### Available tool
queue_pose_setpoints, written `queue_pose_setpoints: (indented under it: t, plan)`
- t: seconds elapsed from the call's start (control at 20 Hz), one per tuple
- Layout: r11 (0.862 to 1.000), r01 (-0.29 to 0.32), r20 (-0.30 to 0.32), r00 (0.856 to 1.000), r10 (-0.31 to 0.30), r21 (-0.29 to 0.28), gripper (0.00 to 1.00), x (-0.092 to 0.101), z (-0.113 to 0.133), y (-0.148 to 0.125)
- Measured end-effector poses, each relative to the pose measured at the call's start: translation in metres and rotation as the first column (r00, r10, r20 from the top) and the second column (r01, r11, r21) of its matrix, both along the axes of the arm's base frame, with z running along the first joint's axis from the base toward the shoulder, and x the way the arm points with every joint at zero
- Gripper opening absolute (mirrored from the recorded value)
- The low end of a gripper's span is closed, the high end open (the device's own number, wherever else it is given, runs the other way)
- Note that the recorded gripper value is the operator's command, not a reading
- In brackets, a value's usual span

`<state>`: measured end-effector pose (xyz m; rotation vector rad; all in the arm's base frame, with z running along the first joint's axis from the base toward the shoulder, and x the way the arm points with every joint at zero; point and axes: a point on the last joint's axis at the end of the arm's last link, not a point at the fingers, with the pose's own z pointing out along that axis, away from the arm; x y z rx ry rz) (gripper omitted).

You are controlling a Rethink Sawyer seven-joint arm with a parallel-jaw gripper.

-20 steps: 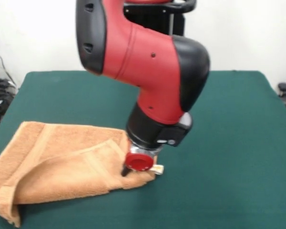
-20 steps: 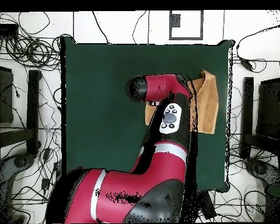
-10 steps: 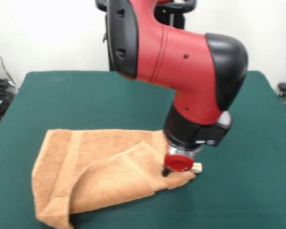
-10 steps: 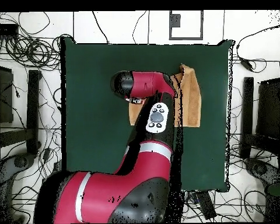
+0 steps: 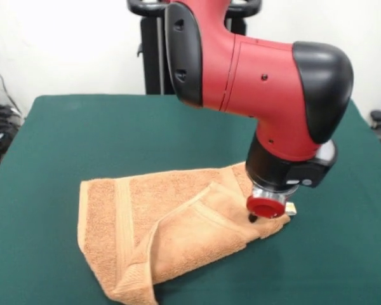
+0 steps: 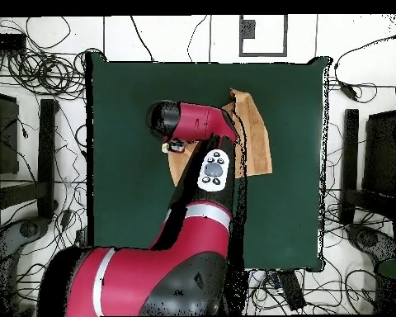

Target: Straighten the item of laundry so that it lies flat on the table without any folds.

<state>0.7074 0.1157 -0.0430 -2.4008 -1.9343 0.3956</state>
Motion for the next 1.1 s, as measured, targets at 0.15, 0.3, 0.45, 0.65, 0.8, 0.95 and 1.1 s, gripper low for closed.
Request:
queue_pose_setpoints:
  t: [0.15,0.3,0.45,0.65,0.8,0.95,1.1]
  plan:
    - [1.000,0.019,-0.011,1.000,-0.018,0.010,0.00,-0.005,0.002,0.002]
    - [0.999,0.034,-0.025,0.999,-0.034,0.007,0.00,-0.013,0.006,0.001]
    - [0.999,0.038,-0.034,0.999,-0.038,-0.004,0.00,-0.018,0.005,-0.005]
    - [0.999,0.046,-0.043,0.998,-0.047,-0.024,1.00,-0.021,0.003,-0.018]
    - [0.998,0.046,-0.047,0.998,-0.047,-0.030,1.00,-0.023,0.002,-0.023]
    - [0.999,0.043,-0.047,0.998,-0.045,-0.031,1.00,-0.023,0.002,-0.022]
    - [0.999,0.043,-0.047,0.998,-0.045,-0.032,1.00,-0.023,0.002,-0.022]
